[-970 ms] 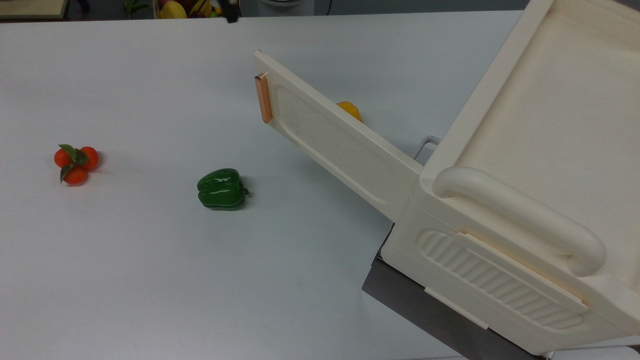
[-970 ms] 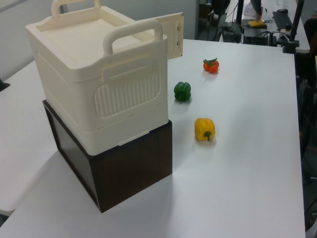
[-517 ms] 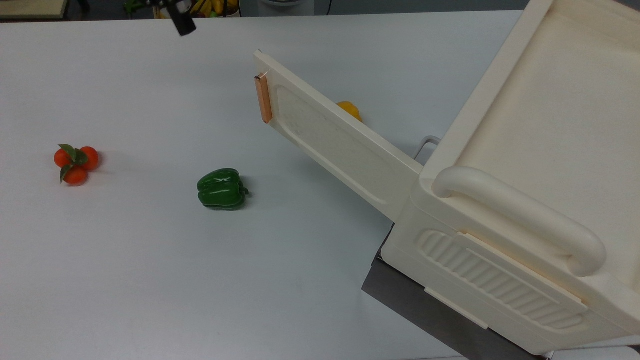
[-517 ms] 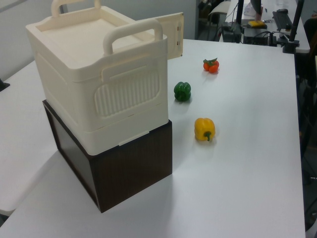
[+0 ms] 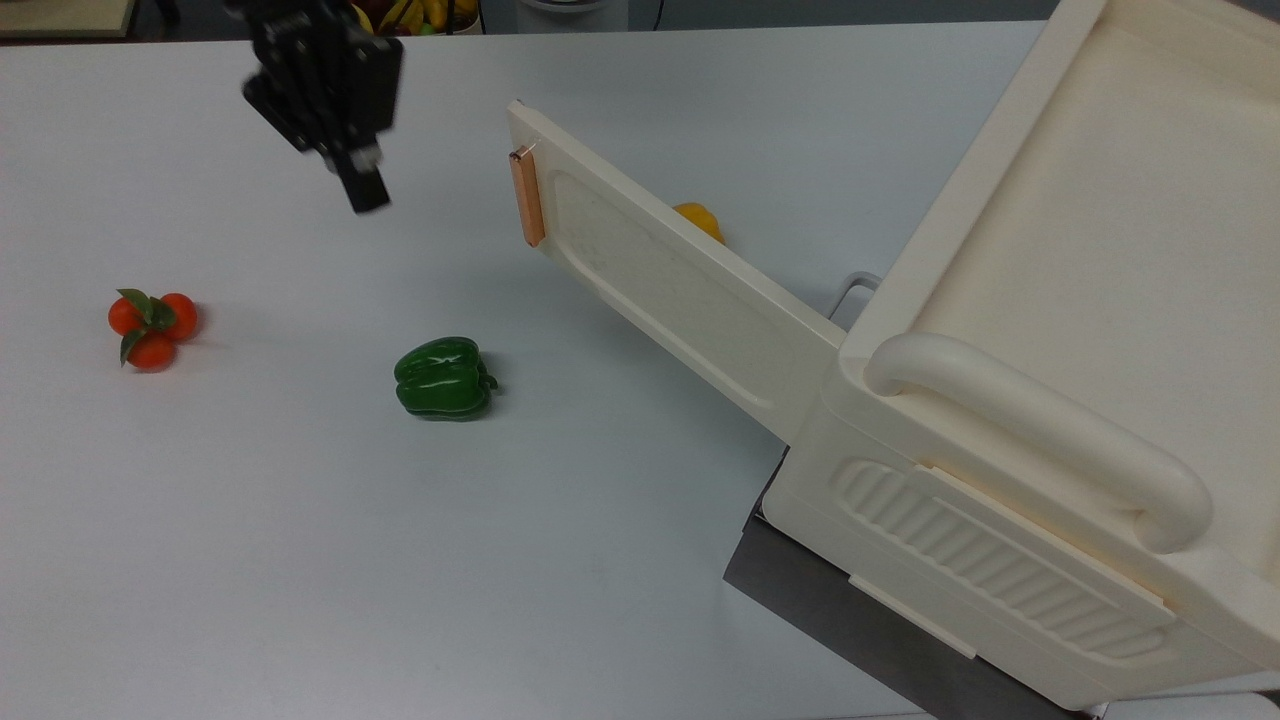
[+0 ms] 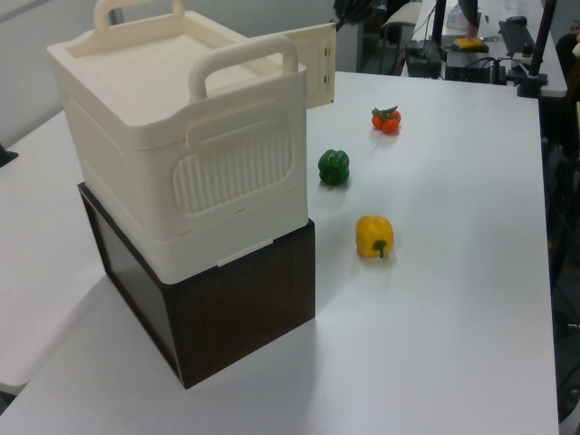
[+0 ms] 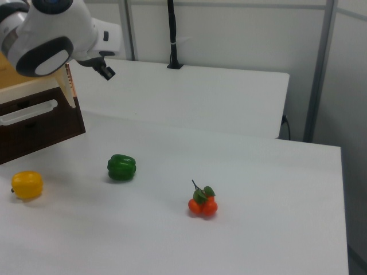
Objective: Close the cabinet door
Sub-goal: 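Lower the gripper toward the outer face of the open cream door, then push the door with the gripper, swinging it toward the cabinet body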
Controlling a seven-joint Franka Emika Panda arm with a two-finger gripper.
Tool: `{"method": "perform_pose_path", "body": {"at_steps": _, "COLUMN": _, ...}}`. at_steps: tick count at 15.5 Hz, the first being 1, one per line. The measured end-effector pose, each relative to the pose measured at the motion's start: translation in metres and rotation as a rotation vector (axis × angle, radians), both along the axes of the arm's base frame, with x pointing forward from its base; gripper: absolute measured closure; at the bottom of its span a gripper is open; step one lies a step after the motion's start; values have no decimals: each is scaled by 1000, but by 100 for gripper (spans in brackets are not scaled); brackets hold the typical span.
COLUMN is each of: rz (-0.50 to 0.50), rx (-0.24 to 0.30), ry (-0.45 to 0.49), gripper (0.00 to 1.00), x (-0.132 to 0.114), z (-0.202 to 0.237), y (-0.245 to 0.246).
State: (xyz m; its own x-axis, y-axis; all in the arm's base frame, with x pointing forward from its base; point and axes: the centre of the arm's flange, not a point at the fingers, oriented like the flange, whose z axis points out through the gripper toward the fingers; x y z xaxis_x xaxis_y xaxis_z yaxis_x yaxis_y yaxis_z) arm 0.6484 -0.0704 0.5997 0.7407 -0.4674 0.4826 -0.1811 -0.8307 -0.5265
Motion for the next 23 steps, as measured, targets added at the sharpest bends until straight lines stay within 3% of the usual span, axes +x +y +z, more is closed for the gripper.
{"method": "perform_pose_path", "body": {"at_steps": 3, "rz": 22, "rx": -3, "ry": -4, "gripper": 99, "x": 18, "z": -27, "y": 37}}
{"method": "perform_pose_path", "body": {"at_steps": 7, "rz": 54, "rx": 1, "ry": 14, "gripper": 99, "x": 26, "z": -43, "y": 60}}
{"method": "perform_pose_path", "body": {"at_steps": 12, "rz": 84, "rx": 6, "ry": 19, "gripper": 99, "x": 26, "z": -46, "y": 78}}
{"method": "perform_pose_path", "body": {"at_steps": 23, "rz": 234, "rx": 41, "ry": 124, "gripper": 99, "x": 16, "z": -61, "y": 141}}
